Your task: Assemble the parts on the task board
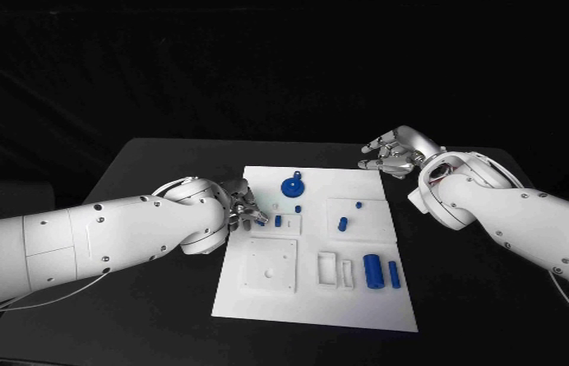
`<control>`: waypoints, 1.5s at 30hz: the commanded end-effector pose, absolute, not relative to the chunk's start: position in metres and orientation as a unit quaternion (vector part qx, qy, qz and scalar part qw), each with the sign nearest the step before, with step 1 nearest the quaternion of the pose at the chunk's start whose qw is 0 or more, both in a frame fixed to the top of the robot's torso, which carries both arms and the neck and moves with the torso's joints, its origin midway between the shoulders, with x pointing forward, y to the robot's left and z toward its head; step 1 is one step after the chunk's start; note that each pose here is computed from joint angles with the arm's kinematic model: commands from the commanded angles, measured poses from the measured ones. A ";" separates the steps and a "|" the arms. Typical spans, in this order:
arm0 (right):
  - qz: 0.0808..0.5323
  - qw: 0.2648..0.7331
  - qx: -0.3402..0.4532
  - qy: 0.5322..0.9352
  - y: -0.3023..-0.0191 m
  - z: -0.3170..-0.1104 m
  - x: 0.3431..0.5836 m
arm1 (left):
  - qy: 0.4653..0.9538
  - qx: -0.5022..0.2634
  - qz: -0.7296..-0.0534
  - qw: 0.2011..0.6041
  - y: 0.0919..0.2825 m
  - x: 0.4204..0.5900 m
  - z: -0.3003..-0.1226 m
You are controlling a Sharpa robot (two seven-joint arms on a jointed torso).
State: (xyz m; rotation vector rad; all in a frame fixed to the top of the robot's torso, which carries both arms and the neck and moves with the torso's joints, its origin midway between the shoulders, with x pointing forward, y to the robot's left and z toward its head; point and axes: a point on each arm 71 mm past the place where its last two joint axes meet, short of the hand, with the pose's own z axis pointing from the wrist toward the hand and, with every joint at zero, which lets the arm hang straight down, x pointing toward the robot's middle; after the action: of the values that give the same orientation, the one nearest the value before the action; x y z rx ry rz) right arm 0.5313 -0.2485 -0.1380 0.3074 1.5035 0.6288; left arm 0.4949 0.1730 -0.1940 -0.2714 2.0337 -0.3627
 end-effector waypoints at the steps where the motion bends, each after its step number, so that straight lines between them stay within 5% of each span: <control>1: 0.282 0.674 0.132 0.670 -0.248 -0.138 0.531 | 0.861 -0.098 -0.138 0.479 0.172 0.489 -0.205; 45: 0.281 0.673 0.132 0.671 -0.248 -0.139 0.531 | 0.862 -0.102 -0.140 0.477 0.171 0.492 -0.206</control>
State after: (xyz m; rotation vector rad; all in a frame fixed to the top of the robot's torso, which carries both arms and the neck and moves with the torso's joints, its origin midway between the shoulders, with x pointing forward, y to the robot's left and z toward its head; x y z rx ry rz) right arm 0.5316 -0.2492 -0.1386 0.3084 1.5042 0.6271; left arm 0.4969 0.1730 -0.1950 -0.2577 2.0434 -0.3533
